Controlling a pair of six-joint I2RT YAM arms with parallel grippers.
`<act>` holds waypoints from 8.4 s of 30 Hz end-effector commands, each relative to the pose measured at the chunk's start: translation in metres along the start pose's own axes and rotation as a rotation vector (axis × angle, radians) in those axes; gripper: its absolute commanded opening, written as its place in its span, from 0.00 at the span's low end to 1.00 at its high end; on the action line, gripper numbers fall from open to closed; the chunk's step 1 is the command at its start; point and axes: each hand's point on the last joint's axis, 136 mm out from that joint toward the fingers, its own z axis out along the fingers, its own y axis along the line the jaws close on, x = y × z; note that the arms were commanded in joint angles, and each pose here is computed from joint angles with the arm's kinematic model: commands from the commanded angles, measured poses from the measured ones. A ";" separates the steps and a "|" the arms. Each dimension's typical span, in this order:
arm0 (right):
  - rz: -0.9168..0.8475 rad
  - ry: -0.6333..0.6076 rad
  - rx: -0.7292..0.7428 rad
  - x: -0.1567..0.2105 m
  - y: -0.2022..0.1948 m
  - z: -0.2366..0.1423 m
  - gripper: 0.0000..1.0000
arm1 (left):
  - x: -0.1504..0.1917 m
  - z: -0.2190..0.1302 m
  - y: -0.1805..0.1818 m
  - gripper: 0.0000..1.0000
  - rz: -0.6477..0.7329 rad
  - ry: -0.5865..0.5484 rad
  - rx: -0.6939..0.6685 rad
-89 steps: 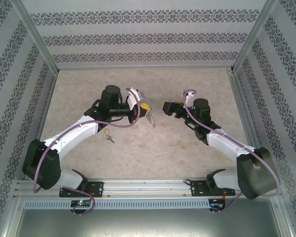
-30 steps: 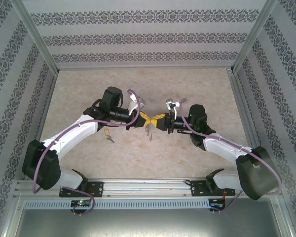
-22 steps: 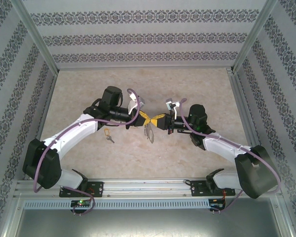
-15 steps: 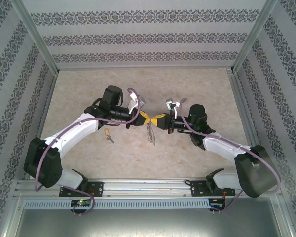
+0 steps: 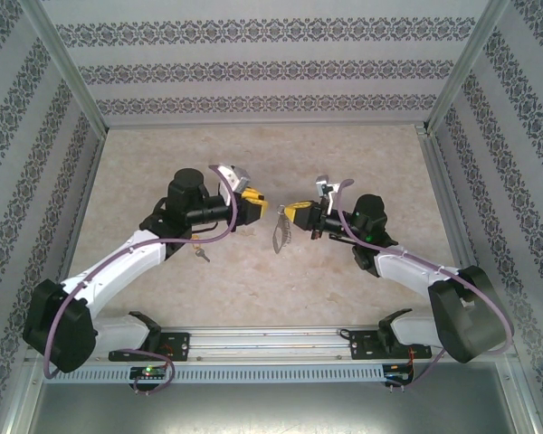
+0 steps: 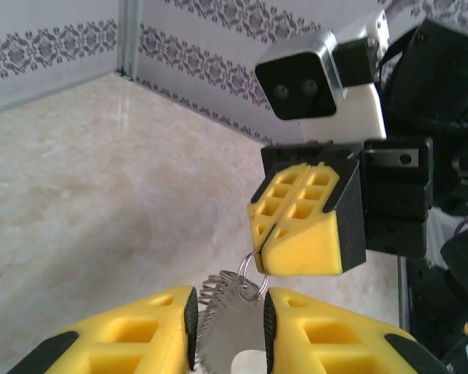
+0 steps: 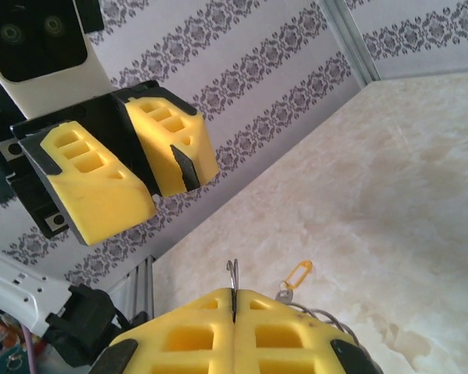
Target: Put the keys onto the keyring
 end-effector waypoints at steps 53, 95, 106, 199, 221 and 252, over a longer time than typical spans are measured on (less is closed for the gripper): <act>-0.012 -0.165 -0.118 -0.046 0.018 0.010 0.00 | -0.010 0.025 0.000 0.27 -0.295 -0.260 0.223; 0.121 -0.270 0.505 -0.027 -0.087 -0.076 0.97 | 0.006 0.035 -0.017 0.00 0.067 0.069 0.239; 0.005 -0.110 0.312 -0.016 -0.046 -0.058 0.81 | 0.013 0.034 -0.029 0.00 0.120 0.205 0.350; -0.116 0.021 0.007 -0.007 0.014 -0.013 0.00 | -0.021 0.030 0.004 0.21 -0.026 -0.007 0.273; -0.097 -0.128 0.032 -0.036 0.006 -0.005 0.00 | -0.014 0.025 0.004 0.21 -0.268 -0.280 0.429; -0.090 -0.142 0.048 -0.038 0.006 0.004 0.00 | -0.007 0.041 -0.015 0.25 -0.242 -0.248 0.459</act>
